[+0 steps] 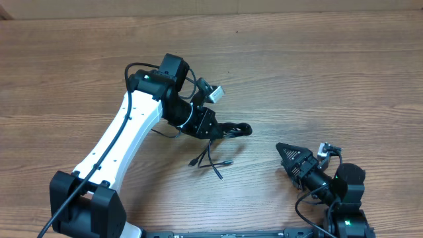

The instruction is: Untangle cables

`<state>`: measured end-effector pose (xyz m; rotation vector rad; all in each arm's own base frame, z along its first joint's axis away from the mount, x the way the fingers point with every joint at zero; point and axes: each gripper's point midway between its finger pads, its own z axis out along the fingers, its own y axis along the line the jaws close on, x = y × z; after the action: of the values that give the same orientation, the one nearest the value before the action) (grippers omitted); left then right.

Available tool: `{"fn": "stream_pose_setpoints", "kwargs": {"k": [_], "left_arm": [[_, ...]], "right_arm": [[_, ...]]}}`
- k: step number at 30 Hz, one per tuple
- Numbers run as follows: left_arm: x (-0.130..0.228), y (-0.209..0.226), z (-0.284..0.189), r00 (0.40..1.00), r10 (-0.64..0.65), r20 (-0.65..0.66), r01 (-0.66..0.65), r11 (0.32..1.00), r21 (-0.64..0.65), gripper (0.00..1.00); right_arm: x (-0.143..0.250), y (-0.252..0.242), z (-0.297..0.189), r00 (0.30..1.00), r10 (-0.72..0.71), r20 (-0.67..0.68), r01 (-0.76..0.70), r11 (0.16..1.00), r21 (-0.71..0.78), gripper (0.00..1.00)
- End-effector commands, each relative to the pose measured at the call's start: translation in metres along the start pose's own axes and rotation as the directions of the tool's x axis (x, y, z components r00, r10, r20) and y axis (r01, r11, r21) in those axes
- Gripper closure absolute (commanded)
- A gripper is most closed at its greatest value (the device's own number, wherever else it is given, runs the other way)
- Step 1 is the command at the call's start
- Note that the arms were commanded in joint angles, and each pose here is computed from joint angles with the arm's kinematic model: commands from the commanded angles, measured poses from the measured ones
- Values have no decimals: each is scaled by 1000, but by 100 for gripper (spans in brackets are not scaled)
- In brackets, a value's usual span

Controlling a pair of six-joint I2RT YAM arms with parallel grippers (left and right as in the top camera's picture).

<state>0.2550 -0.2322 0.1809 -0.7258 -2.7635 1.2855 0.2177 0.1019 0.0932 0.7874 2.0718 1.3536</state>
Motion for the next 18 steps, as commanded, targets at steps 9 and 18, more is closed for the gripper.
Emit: {"fn": "stream_pose_setpoints", "kwargs": {"k": [9, 18], "left_arm": [[-14, -10, -8, 998, 42, 52, -43, 999, 25, 96], [-15, -26, -14, 997, 17, 69, -27, 990, 141, 96]], "right_arm": [[-27, 5, -4, 990, -31, 139, 26, 999, 36, 0], [-26, 11, -3, 991, 6, 130, -7, 1000, 4, 0]]}}
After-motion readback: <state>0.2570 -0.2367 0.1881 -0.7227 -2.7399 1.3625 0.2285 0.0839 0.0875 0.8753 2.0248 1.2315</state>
